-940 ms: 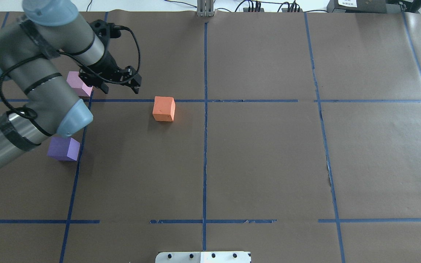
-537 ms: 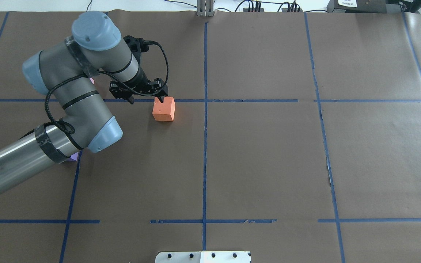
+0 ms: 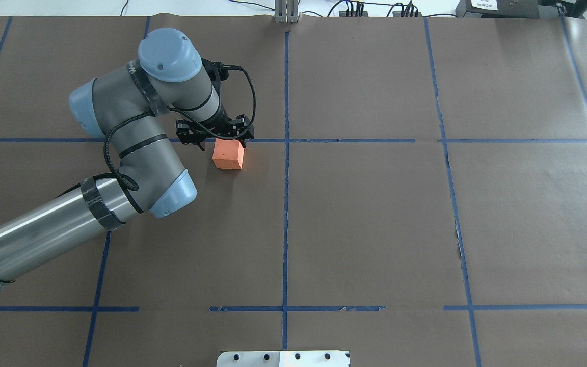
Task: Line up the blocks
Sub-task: 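Carry the orange cube with the left gripper between the pink and purple cubes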
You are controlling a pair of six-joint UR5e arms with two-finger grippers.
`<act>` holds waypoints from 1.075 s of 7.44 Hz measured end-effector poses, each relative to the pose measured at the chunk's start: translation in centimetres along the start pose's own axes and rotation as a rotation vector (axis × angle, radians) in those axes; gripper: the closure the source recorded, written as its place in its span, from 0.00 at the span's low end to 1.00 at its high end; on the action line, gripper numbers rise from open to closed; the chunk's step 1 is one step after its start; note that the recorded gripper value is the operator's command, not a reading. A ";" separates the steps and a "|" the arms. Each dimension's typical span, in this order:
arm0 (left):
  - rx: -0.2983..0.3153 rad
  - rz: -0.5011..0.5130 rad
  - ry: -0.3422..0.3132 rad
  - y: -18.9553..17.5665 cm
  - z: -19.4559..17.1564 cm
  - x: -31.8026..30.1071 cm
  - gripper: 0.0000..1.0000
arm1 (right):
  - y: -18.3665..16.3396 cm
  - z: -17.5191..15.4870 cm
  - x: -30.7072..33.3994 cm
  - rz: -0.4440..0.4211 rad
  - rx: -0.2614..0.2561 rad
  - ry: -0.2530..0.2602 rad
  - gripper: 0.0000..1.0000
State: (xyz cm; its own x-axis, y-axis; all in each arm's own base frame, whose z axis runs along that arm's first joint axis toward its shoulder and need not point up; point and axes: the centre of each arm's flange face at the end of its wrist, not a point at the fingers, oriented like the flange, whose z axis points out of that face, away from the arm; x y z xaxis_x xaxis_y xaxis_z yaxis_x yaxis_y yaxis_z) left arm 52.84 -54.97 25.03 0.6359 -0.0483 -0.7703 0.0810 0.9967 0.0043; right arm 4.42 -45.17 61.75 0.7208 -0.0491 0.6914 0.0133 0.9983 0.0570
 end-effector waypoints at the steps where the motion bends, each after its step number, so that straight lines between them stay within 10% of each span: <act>1: 0.002 -0.006 -0.006 0.0 1.2 -0.3 0.00 | 0.0 0.0 0.0 0.000 0.000 0.000 0.00; 2: 0.005 -0.008 -0.014 0.0 2.0 -0.5 0.01 | 0.0 0.0 0.0 0.000 0.000 0.000 0.00; 3: 0.009 -0.006 -0.020 0.2 2.6 -0.6 0.24 | 0.0 0.0 0.0 0.000 0.000 0.000 0.00; 4: 0.010 -0.003 -0.022 0.4 3.0 -0.5 0.98 | 0.0 0.0 0.0 0.000 0.000 0.000 0.00; 8: -0.024 -0.027 0.007 -0.4 1.2 -3.1 1.00 | 0.0 0.0 0.0 0.000 0.000 0.000 0.00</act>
State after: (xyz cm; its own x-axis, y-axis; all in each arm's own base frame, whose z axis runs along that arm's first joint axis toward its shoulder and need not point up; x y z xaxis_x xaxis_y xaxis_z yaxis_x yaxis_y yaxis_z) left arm 51.76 -55.34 28.22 0.6281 -0.0749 -0.7745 0.0795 0.9963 -0.0318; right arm 4.42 -45.17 61.76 0.7211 -0.0490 0.6911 0.0133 0.9983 0.0569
